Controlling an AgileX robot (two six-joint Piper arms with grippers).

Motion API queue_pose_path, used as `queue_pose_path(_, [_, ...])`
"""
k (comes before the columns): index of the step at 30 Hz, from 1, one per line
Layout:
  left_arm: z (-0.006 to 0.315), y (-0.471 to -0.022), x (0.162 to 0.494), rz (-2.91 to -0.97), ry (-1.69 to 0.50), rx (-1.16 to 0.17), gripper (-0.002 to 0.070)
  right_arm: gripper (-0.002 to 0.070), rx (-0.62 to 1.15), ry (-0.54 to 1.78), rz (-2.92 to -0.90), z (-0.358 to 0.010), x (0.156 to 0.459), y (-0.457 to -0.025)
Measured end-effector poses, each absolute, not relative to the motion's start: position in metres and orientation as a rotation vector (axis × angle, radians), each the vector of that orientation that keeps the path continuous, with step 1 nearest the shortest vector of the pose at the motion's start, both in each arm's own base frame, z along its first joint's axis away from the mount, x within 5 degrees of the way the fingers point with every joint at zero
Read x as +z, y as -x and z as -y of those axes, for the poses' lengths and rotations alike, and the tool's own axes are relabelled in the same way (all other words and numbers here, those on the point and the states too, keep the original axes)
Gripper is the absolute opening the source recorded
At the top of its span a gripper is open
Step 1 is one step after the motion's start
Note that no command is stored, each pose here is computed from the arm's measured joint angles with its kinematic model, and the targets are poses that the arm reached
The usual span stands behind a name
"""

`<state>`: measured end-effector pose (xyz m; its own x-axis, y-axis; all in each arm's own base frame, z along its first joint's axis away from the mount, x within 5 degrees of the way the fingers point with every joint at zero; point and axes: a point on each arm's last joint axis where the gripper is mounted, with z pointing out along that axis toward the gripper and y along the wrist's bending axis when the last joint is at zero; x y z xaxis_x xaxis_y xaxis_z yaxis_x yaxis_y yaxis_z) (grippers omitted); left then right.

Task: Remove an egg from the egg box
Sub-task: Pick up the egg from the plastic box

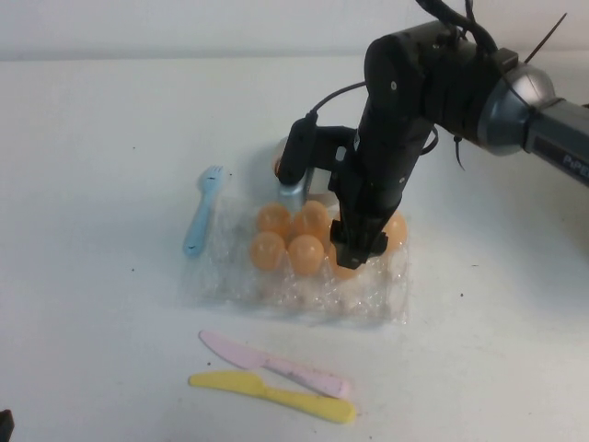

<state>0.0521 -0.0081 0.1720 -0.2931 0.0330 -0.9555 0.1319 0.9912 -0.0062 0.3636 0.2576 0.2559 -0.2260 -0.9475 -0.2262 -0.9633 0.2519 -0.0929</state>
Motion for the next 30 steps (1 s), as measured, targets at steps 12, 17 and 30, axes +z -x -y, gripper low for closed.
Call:
queue_pose_path(12, [0.008, -0.052, 0.172, -1.867, -0.119, -0.097, -0.0004, 0.0452, 0.088, 1.777, -2.261, -0.259, 0.245, -0.366])
queue_pose_path(17, [0.008, -0.052, 0.172, -1.867, -0.119, -0.097, -0.0004, 0.0452, 0.099, 1.779, -2.273, -0.261, 0.236, -0.368])
queue_pose_path(30, [0.008, -0.052, 0.172, -1.867, -0.119, -0.097, -0.0004, 0.0439, 0.115, 1.779, -2.282, -0.265, 0.221, -0.372])
